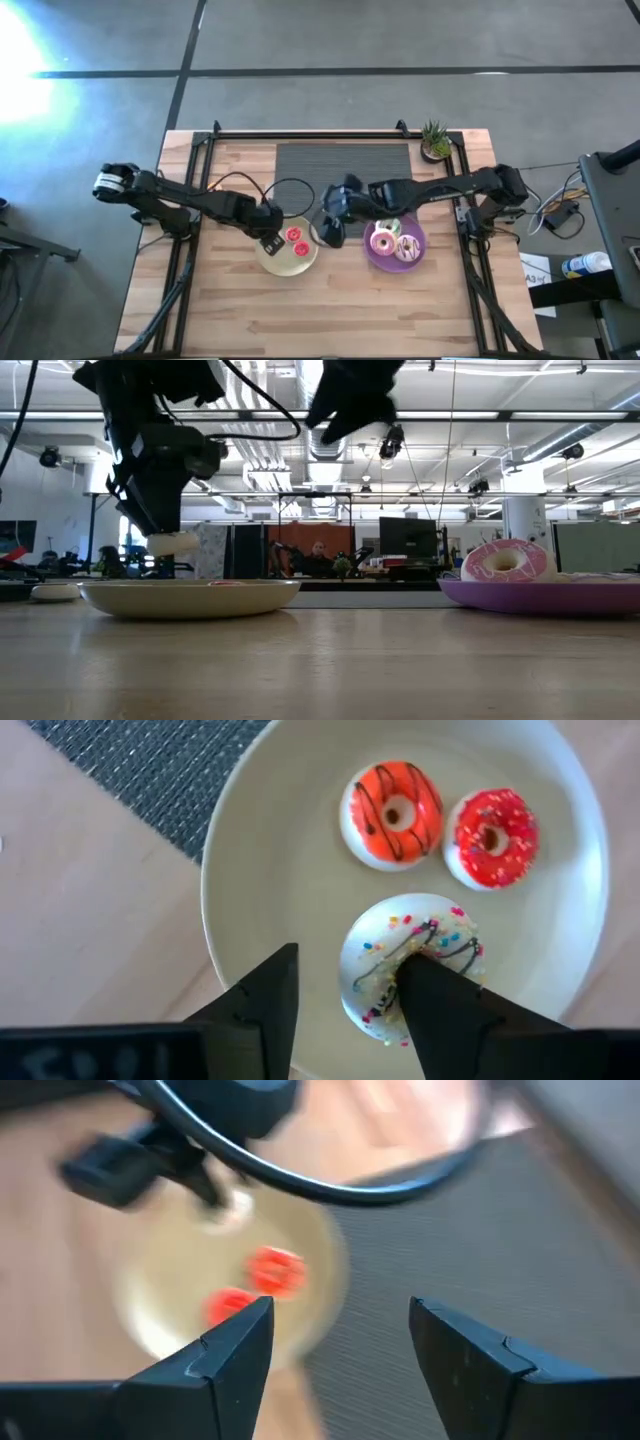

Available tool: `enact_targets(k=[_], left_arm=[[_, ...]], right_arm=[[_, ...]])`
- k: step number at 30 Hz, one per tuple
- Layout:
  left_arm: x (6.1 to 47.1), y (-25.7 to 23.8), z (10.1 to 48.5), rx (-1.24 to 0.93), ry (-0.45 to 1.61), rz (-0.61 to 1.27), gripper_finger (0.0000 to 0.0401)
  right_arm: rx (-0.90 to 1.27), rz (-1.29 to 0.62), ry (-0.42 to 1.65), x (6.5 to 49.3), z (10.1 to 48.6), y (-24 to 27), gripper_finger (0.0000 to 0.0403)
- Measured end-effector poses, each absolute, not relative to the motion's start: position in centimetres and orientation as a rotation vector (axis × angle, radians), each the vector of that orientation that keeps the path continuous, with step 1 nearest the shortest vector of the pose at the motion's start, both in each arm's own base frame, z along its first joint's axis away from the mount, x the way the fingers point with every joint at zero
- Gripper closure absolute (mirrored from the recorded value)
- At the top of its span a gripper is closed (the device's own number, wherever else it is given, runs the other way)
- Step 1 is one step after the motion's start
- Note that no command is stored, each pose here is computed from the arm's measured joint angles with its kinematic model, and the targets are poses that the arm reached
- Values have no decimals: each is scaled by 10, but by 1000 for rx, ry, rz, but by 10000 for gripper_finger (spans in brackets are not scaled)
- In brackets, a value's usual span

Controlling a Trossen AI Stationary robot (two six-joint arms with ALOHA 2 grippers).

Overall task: Pick & Place donuts
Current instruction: Put the small white donut on the white plate

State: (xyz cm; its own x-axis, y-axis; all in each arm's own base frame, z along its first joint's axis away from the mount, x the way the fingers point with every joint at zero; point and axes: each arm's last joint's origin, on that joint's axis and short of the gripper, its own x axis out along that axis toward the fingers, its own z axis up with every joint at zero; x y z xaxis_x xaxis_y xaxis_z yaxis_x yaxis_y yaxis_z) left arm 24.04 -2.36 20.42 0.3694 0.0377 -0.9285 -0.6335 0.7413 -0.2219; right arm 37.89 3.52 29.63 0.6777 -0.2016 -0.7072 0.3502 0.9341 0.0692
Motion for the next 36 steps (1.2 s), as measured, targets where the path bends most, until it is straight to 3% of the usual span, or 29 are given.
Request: enact_targets(k=[4,12,20,29,36], left_arm=[[236,-26,201,-644,1103,469,259],[224,-27,186,-933,942,425,259],[207,-25,178,-1035,877,449,259],[206,-25,182,-1041,848,426,259],[203,-25,187,-1029,836,395,259]], right_arm=[[337,-155,659,389,275,25,177],[468,-135,440,398,252,22,177],[585,-136,506,425,206,26,177],[510,-76,486,469,194,34,177],[511,-82,495,481,185,34,177]])
